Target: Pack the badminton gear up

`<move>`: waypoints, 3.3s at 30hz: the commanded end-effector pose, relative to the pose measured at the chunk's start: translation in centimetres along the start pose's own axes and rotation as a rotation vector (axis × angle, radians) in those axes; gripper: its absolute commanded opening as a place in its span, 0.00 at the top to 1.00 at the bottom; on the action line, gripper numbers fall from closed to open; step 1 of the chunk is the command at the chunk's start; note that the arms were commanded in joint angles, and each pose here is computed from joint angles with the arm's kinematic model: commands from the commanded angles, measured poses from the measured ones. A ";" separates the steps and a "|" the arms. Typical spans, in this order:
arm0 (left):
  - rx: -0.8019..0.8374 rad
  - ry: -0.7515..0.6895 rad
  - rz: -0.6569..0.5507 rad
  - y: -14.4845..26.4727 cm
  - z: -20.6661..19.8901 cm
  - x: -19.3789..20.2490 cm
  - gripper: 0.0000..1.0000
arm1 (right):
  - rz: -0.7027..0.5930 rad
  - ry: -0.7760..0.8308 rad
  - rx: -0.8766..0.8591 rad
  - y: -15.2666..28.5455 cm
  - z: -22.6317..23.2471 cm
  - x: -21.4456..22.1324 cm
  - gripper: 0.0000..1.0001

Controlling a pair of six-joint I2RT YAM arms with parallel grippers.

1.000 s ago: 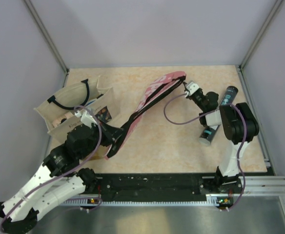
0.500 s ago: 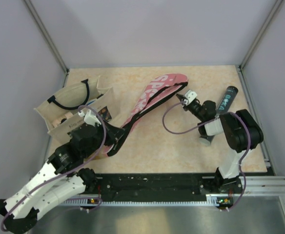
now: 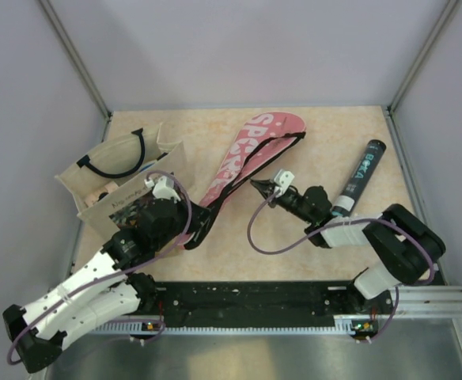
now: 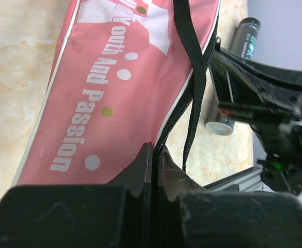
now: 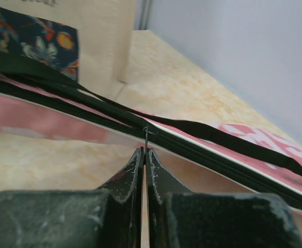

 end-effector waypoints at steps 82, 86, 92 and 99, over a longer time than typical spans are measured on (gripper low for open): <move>-0.223 0.374 0.130 -3.1 8.8 9.9 1.00 | 0.448 -0.673 -0.224 7.5 16.9 3.0 1.00; -0.201 0.404 0.105 -3.2 8.1 9.2 1.00 | 0.454 -0.682 -0.290 8.0 18.3 3.0 1.00; -0.182 0.454 0.080 -3.2 7.4 8.6 1.00 | 0.413 -0.719 -0.378 7.6 20.9 1.8 1.00; -0.210 0.473 0.078 -3.2 8.0 8.9 1.00 | 0.399 -0.736 -0.312 6.1 23.0 2.0 1.00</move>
Point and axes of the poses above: each gripper's point midway between its finger pads, its own y axis back along the fingers, its own z axis along the line the jaws close on, x = y × z, the point moved 9 cm from there along y, back along the fingers, and after that the axes turned 7 degrees about -y, right-handed, at the moved point
